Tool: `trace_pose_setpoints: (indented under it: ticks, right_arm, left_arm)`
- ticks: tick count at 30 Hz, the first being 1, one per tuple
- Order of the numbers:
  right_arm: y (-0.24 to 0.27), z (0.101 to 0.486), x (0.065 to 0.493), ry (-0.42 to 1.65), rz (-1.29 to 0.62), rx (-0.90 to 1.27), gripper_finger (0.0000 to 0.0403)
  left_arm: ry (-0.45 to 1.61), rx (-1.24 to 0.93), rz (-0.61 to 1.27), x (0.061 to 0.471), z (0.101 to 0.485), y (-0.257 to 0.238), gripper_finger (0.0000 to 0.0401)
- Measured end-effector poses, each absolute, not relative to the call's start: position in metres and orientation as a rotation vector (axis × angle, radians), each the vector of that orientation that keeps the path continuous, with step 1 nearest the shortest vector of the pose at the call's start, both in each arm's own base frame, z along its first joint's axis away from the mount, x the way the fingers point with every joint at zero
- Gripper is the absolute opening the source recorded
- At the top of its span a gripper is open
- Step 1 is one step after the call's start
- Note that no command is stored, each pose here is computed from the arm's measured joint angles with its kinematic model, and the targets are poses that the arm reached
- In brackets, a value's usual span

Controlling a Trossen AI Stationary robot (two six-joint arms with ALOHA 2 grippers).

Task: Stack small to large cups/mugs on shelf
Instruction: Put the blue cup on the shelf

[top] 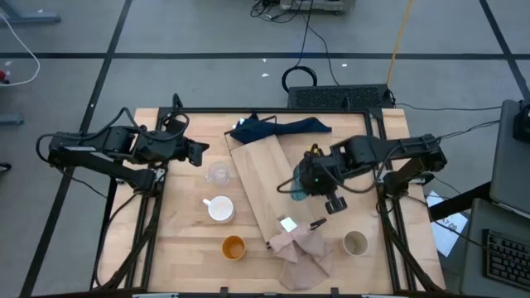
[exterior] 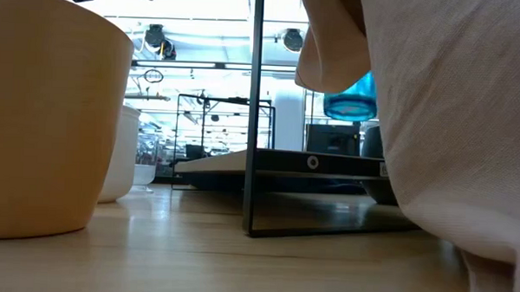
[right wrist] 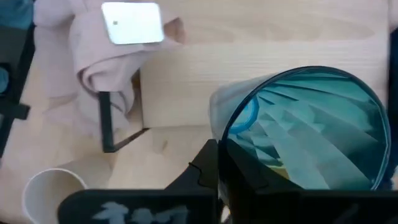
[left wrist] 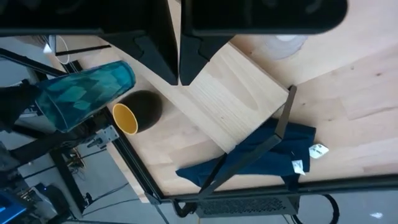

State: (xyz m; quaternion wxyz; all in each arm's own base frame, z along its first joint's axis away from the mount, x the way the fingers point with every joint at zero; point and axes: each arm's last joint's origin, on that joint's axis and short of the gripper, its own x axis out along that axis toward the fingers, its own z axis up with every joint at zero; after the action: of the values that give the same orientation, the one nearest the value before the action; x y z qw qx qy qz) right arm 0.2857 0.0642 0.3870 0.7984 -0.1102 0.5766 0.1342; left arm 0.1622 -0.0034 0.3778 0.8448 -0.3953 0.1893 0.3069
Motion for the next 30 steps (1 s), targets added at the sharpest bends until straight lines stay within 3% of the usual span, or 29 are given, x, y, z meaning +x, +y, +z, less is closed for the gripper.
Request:
trace_pose_setpoints:
  ticks: [19,30]
  right_arm:
    - [0.104,0.332,0.331,1.369,0.220,-0.166,0.0000]
    - [0.110,0.331,0.334,1.352,0.221,-0.098,0.0000]
  left_arm:
    - [0.470,-0.859,0.558,0.163,0.377,-0.007,0.0015]
    - [0.479,-0.834,0.547,0.163,0.377,-0.007,0.0015]
